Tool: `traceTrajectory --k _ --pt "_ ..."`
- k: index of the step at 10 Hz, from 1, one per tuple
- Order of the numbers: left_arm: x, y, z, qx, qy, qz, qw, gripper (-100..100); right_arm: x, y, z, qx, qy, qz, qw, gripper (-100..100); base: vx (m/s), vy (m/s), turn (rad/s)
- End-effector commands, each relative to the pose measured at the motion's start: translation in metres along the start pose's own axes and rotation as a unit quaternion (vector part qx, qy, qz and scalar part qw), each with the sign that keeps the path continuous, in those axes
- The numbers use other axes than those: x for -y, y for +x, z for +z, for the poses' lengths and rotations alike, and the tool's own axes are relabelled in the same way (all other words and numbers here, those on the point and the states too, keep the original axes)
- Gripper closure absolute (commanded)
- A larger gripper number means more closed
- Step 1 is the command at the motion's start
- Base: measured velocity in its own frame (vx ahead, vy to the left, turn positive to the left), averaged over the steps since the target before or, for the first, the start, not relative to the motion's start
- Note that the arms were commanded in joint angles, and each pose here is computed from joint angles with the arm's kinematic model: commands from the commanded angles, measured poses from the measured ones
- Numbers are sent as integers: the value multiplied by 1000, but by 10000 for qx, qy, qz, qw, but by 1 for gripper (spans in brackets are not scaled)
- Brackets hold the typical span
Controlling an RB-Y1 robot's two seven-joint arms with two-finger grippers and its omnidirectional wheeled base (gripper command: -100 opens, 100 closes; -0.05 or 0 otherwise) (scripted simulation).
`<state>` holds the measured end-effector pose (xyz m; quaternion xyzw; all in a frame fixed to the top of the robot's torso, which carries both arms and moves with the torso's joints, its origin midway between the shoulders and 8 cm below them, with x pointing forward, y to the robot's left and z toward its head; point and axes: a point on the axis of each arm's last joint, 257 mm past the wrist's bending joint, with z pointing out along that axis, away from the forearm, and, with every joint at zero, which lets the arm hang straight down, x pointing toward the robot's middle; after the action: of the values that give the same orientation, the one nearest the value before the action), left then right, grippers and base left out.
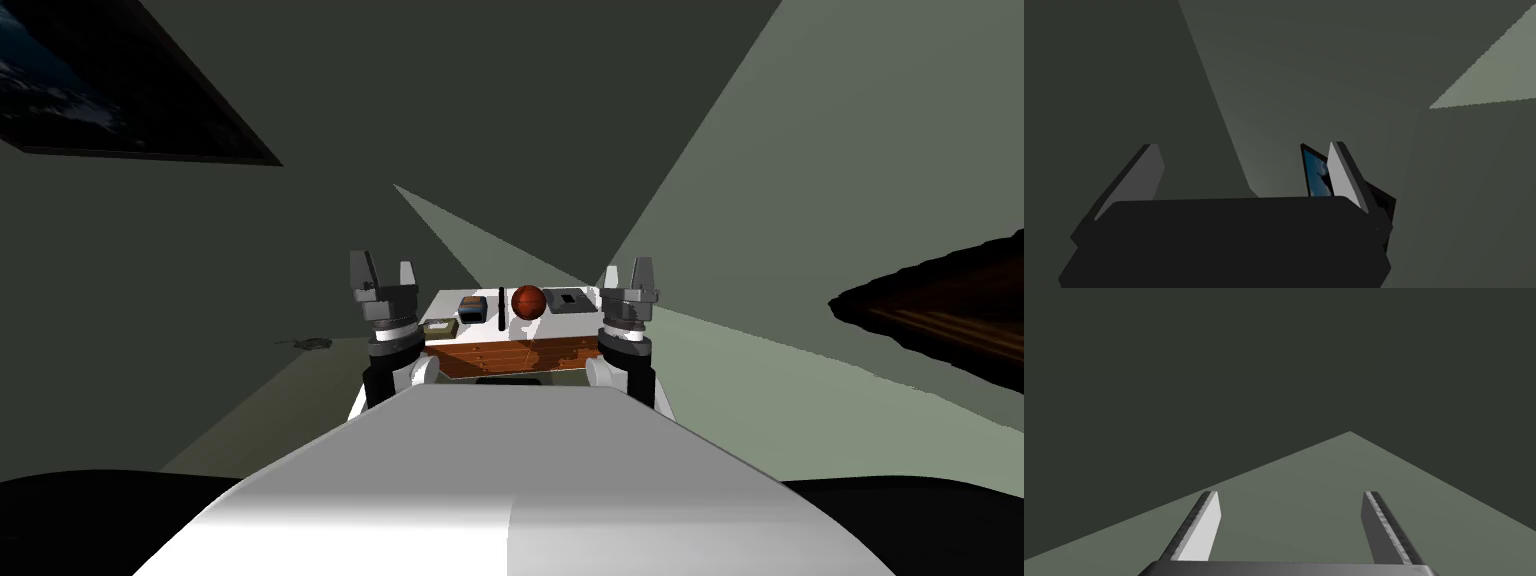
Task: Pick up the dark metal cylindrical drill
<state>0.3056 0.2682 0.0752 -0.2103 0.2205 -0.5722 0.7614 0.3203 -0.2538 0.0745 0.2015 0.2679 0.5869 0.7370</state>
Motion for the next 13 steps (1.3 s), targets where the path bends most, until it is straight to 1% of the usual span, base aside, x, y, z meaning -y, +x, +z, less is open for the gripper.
traceTrajectory --k 1,4,6,7,8,9,11,12,13 --pt "-4 3 -2 -123 -69 -18 9999 -100 0 0 0 0 0 0 10000 0 -6 0 -63" --pt "-23 7 -10 -424 -372 -114 9983 -100 0 0 0 0 0 0 10000 0 -21 2 -138" --pt "-41 10 -20 -635 -706 -217 9952 -100 0 0 0 0 0 0 10000 0 -34 0 -240" --pt "-52 10 -26 -739 -909 -275 9927 -100 0 0 0 0 -1 1 10000 0 -43 4 -226" --pt "-52 10 -26 -739 -909 -275 9927 -100 0 0 0 0 0 0 10000 0 -30 7 -92" --pt "-65 10 -34 -841 -1135 -336 9894 -100 0 0 0 0 0 0 10000 0 -25 0 -243" --pt "-91 9 -52 -1015 -1647 -465 9800 -100 0 0 0 0 0 0 10000 0 -40 0 -324" --pt "-91 10 -52 -1037 -1646 -459 9798 -100 0 0 0 0 0 0 10000 0 -30 8 -94" --pt "-105 8 -63 -1131 -1928 -517 9733 -100 0 0 0 0 1 -1 10000 0 -23 -1 -249"
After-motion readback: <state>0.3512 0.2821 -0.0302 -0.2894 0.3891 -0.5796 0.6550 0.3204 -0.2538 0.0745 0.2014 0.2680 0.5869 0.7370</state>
